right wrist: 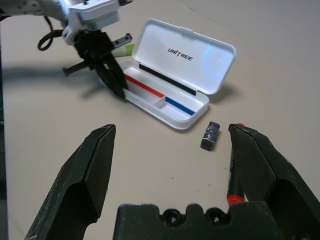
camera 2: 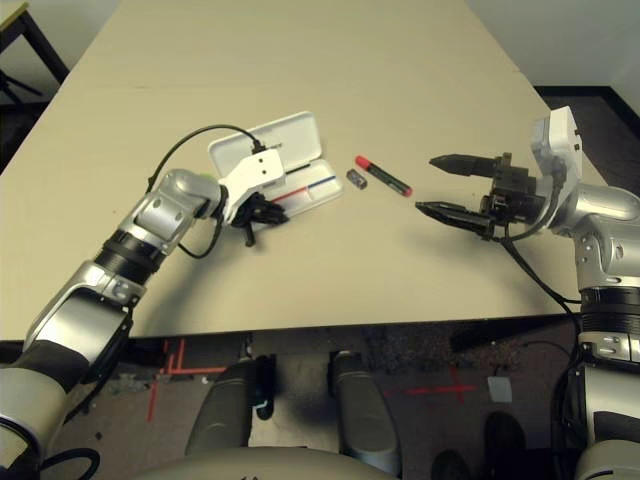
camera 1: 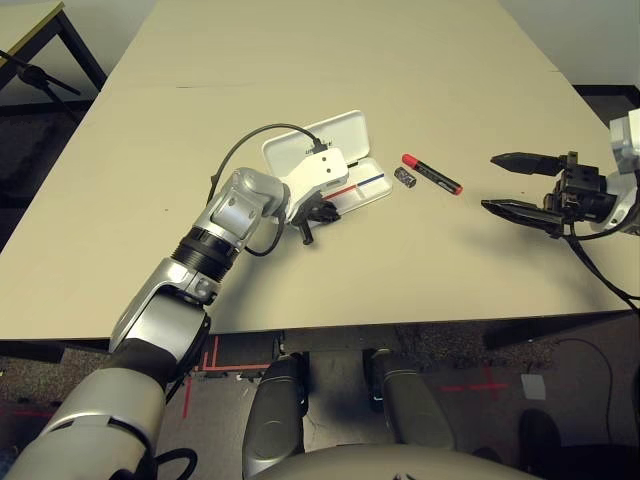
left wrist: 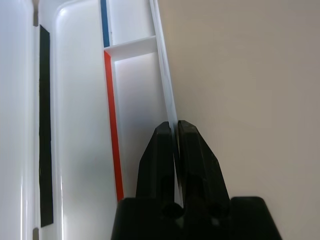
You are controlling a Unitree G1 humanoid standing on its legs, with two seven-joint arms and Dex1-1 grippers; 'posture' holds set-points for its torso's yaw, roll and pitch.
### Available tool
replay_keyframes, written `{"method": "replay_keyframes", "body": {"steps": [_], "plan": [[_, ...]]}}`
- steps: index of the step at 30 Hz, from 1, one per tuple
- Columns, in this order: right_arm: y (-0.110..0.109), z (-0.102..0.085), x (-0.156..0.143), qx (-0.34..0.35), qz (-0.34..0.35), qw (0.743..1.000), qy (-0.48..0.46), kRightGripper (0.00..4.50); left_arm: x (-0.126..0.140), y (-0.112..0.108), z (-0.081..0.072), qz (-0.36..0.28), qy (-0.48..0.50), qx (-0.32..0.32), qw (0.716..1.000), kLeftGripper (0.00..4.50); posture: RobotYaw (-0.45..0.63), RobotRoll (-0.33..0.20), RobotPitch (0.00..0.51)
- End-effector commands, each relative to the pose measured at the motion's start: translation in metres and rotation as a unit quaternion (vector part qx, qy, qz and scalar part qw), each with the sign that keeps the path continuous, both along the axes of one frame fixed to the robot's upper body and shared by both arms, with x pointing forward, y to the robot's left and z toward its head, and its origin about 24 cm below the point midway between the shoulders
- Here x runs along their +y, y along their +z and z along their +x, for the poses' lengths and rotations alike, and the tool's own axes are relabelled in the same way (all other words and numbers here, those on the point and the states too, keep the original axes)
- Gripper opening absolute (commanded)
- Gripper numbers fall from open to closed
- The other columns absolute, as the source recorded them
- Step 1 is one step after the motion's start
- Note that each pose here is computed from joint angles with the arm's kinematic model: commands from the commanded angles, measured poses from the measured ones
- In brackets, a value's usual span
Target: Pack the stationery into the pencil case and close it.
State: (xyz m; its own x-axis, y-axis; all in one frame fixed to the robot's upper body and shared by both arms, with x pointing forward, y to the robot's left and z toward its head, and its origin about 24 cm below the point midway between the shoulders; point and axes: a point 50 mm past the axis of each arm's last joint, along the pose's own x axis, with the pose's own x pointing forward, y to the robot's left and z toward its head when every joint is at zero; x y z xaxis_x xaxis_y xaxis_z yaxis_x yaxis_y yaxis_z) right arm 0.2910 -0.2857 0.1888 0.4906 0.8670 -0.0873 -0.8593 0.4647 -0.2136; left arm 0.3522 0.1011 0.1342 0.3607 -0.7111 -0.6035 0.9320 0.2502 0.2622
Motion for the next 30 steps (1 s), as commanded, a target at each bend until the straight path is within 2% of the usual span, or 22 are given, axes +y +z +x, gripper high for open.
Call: {"method": "replay_keyframes", "body": {"steps": [1,9,15,22,30], "plan": [[0.0,-0.001,-0.006,0.01,-0.002,1.0,-0.015,4.5,-0.003,0.008,-0.007,-0.006,-0.04,-0.03,0.999,0.06,-0.1,0.0,0.185],[0.003,0.001,-0.012,0.011,0.003,0.999,-0.031,4.5,-0.001,0.027,-0.024,-0.001,-0.107,-0.086,0.991,0.06,-0.1,0.0,0.184],[0.003,0.002,-0.015,0.017,0.003,0.999,-0.047,4.5,0.007,0.029,-0.034,0.003,-0.138,-0.084,0.987,0.06,-0.1,0.0,0.184],[-0.002,0.003,-0.017,0.029,-0.002,0.997,-0.076,4.5,0.011,0.017,-0.049,0.017,-0.167,-0.058,0.984,0.06,-0.1,0.0,0.169],[-0.004,0.004,-0.016,0.032,-0.007,0.995,-0.098,4.5,0.012,-0.001,-0.062,0.023,-0.171,-0.025,0.985,0.06,-0.1,0.0,0.174]]}}
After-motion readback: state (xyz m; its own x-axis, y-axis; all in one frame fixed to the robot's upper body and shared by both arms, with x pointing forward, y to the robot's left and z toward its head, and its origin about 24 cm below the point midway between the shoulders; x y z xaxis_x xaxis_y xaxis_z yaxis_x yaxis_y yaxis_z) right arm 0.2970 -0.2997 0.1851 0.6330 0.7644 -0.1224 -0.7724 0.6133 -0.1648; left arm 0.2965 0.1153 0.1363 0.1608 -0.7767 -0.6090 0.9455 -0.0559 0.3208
